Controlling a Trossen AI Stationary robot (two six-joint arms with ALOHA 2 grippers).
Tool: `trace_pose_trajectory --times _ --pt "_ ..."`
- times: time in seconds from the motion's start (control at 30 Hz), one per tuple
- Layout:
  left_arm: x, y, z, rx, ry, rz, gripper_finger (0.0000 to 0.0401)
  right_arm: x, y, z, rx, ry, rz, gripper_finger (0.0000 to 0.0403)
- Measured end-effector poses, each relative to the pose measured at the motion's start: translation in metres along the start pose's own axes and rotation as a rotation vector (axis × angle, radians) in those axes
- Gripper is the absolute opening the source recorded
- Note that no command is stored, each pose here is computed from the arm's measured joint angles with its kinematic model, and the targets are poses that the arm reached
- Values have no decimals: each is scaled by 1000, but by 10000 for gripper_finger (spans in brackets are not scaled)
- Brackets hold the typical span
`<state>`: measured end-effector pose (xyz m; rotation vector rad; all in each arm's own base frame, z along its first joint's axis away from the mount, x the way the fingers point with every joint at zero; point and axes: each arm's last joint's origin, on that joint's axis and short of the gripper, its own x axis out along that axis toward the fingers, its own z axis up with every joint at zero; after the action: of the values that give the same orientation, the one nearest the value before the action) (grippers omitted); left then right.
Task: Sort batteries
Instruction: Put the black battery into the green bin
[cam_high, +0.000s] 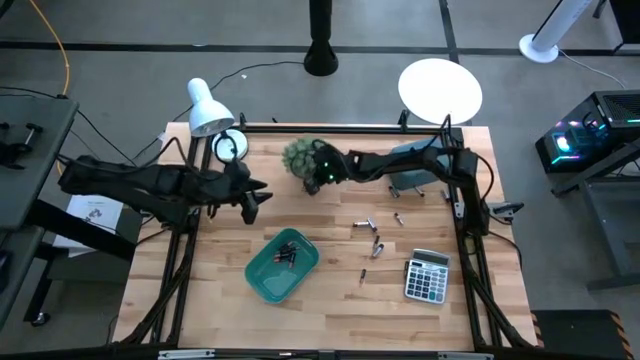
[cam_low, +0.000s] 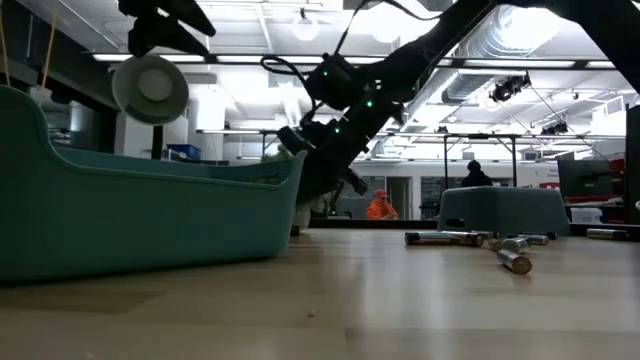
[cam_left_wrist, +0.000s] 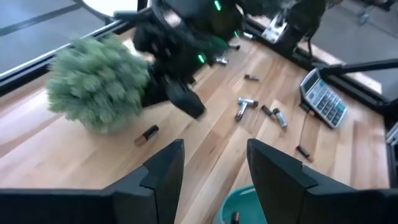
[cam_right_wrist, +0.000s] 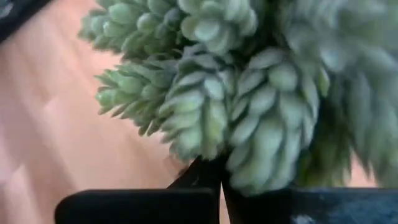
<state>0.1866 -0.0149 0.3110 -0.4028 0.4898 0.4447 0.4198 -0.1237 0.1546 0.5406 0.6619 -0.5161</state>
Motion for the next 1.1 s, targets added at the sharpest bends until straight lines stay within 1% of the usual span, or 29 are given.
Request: trace_pose_trajectory --times 0.07,0.13,0.27,0.33,0.4,0.5,0.63,0.77,0.87,0.97,1.1 --pt "4 -1 -1 7 13 9 167 1 -8 6 17 -12 13 0" --pt "9 -3 -3 13 25 17 167 1 -13 9 24 23 92 0" --pt "15 -5 -5 23 43 28 167 0 -9 6 -83 117 291 0" --pt "16 -6 -5 26 47 31 167 -1 -3 2 -144 132 321 0" --pt "17 -6 -5 26 48 32 167 -1 3 -1 -194 121 317 4" --pt "17 -6 -5 21 48 32 167 0 9 -5 -278 89 261 23" --pt "17 -6 -5 10 49 29 167 4 13 -12 -349 79 201 74" --pt "17 -6 -6 1 53 31 167 12 14 -20 -365 91 173 131" --pt "16 -7 -8 -6 73 23 167 22 9 -27 -387 115 148 163" --pt "13 -9 -15 -21 116 21 167 31 6 -34 -405 123 137 177" --pt "8 -16 -31 -68 208 31 167 40 5 -42 -418 137 122 170"
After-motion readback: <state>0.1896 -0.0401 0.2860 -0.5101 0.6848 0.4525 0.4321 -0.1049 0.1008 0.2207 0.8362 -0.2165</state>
